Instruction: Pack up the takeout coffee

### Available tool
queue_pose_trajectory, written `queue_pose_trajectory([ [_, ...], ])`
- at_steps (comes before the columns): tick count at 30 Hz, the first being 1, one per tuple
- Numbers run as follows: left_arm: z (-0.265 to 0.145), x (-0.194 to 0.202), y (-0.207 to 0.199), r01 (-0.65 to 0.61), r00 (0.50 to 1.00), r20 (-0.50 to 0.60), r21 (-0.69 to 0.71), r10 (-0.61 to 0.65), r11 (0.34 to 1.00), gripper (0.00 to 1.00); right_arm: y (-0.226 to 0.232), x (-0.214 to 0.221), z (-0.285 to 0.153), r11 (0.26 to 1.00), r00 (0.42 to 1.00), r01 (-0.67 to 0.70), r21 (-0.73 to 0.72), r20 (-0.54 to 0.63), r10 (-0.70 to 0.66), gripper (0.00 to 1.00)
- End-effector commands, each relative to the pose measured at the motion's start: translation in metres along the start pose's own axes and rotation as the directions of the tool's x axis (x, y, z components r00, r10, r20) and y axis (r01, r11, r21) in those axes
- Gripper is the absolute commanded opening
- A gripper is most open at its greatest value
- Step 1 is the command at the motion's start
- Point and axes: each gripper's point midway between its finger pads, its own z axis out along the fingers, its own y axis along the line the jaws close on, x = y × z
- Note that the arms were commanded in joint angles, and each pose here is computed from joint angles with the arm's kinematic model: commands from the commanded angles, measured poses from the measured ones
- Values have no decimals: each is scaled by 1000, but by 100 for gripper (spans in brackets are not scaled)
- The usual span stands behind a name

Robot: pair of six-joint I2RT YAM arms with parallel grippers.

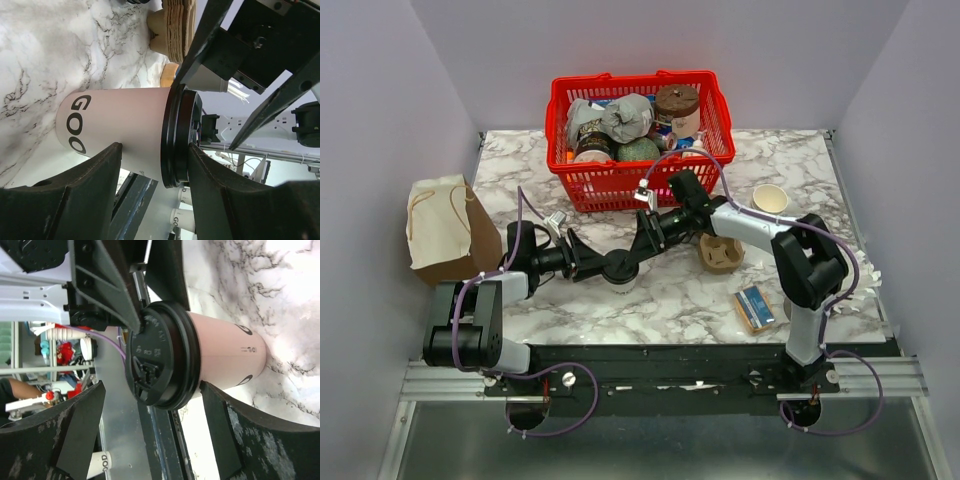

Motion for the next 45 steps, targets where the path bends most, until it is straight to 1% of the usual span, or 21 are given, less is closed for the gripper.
queue_pose_trajectory([
  [1,3,11,22,55,999,1,-56,-55,997,62,-26,14,16,999,1000,-28,46,-8,29,85],
  [13,2,21,37,71,997,11,-89,-70,994,63,-39,32,20,997,998,-58,51,10,58,81],
  [14,2,20,37,63,998,15,-85,-62,994,63,-40,32,21,998,999,-39,43,24,38,81],
  [18,2,23,40,49,999,18,-84,-48,995,64,-42,40,22,998,997,-64,22,33,63,81],
  [24,6,22,53,20,1000,4,-96,-19,995,64,-45,43,23,999,998,-43,22,52,42,81],
  [25,7,23,57,33,999,-1,-101,-33,994,64,-46,43,23,999,998,-41,24,52,40,81],
  [26,8,20,55,11,1000,1,-86,-11,996,64,-47,43,23,999,998,-37,26,53,35,81],
  [28,11,21,59,22,1000,-11,-80,-23,997,64,-49,43,23,999,998,-26,32,54,24,81],
  [29,14,15,55,-15,1000,-5,-59,15,998,64,-50,44,24,999,998,-26,35,54,24,81],
  [31,19,18,54,-30,999,-26,-36,29,999,63,-54,45,25,999,998,-27,43,55,24,81],
  [39,32,18,46,-123,992,-34,0,123,992,63,-59,39,26,998,998,-3,62,67,-1,79],
  [44,34,1,9,-174,984,-7,104,175,979,63,-55,35,23,999,997,-11,53,73,8,79],
  [45,34,0,2,-155,988,-7,119,157,981,64,-54,34,21,999,997,-13,51,76,9,79],
])
